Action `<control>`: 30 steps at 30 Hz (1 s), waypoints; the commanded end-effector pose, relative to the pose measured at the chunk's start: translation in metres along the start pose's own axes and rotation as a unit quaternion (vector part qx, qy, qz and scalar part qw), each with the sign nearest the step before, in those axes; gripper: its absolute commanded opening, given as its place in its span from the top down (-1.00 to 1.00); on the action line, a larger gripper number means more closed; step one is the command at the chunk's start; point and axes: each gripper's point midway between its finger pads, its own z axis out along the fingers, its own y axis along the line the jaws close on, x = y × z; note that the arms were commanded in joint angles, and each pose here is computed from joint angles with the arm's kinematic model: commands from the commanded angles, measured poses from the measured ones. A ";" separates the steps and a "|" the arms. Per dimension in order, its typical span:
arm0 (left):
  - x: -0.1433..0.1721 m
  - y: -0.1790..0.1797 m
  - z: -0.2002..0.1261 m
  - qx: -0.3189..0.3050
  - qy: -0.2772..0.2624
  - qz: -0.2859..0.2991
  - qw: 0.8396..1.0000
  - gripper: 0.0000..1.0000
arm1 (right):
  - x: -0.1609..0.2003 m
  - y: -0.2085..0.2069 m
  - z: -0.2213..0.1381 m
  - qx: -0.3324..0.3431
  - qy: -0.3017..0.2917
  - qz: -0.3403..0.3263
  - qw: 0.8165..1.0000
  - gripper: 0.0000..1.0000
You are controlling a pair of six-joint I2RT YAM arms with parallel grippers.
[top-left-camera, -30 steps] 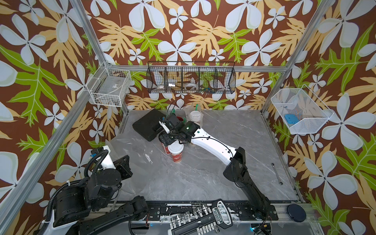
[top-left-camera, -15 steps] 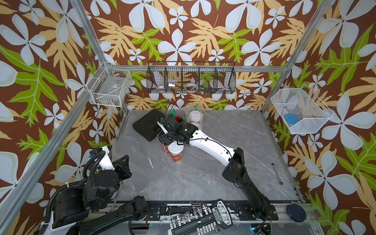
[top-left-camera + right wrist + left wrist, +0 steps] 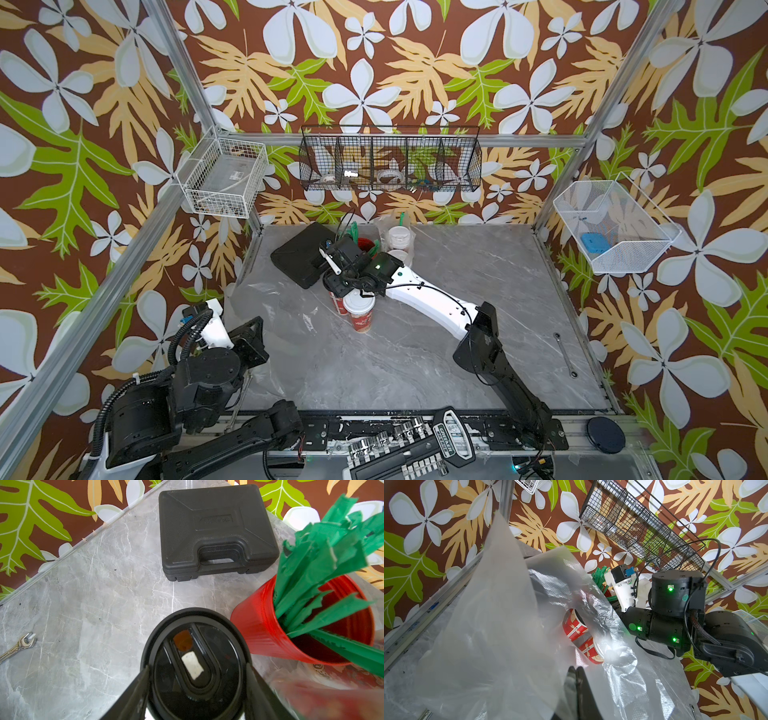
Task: Pack milk tea into plastic carrier bags
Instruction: Pick up the milk tea cup at the center of the board.
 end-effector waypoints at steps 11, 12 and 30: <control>-0.005 -0.002 -0.001 0.005 -0.012 -0.005 1.000 1.00 | -0.018 -0.001 -0.025 -0.003 -0.028 0.001 1.000 -0.13; -0.005 -0.003 -0.001 0.006 -0.012 -0.005 1.000 1.00 | -0.021 0.000 -0.028 -0.006 -0.032 0.002 0.999 -0.13; -0.010 -0.043 0.004 0.058 -0.005 0.017 0.998 1.00 | -0.096 -0.001 -0.158 -0.061 -0.171 0.031 0.983 -0.10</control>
